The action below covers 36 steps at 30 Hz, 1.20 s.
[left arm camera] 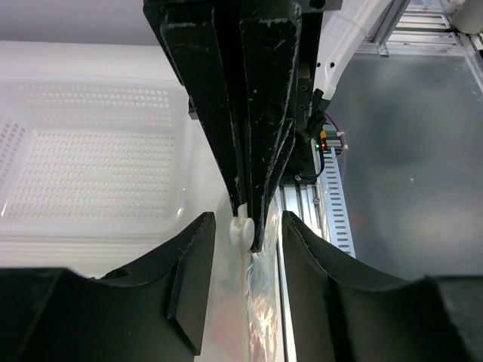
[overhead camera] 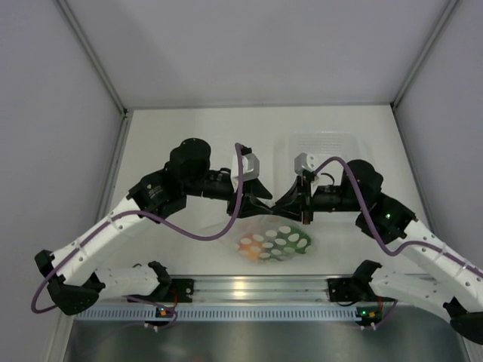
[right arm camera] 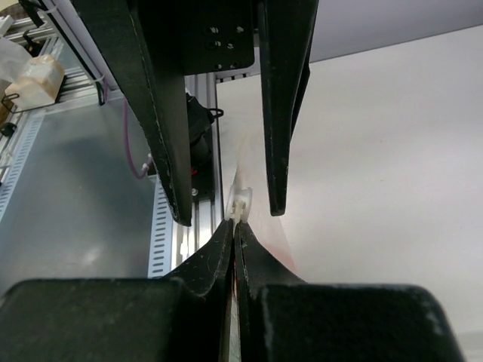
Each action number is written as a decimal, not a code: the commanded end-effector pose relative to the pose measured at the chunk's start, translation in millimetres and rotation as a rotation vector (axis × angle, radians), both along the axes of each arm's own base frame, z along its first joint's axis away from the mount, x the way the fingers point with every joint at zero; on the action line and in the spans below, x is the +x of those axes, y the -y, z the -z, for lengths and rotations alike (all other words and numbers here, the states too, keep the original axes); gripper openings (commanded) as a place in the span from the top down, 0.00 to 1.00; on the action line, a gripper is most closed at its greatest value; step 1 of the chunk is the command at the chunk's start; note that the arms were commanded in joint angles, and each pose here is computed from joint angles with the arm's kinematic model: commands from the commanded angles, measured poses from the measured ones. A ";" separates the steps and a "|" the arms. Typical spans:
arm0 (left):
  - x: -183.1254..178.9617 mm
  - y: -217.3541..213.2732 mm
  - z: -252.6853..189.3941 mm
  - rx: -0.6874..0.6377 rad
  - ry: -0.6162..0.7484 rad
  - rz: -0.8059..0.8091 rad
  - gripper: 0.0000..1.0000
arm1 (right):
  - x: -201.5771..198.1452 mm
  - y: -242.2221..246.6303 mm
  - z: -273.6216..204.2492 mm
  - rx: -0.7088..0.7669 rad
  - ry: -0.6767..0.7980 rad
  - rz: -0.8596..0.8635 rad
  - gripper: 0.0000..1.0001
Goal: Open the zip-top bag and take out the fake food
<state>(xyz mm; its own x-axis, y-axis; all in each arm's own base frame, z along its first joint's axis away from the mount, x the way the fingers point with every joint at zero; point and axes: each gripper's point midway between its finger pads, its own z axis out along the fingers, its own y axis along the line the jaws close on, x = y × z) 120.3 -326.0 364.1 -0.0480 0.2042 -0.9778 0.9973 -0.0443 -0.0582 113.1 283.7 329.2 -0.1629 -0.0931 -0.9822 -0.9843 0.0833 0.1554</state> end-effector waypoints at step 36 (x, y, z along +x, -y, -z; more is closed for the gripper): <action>4.9 3.0 -6.2 -0.015 -0.017 -0.017 0.76 | -3.0 -1.1 -15.2 0.072 0.111 -0.014 1.00</action>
<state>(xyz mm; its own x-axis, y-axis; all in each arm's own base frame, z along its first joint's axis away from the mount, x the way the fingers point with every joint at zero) 122.5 -326.9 349.3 -0.1135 0.2423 -0.9635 0.9922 -0.0234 -0.1228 114.0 281.4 324.4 -0.1270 -0.0836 -0.9884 -0.9887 0.0900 0.1194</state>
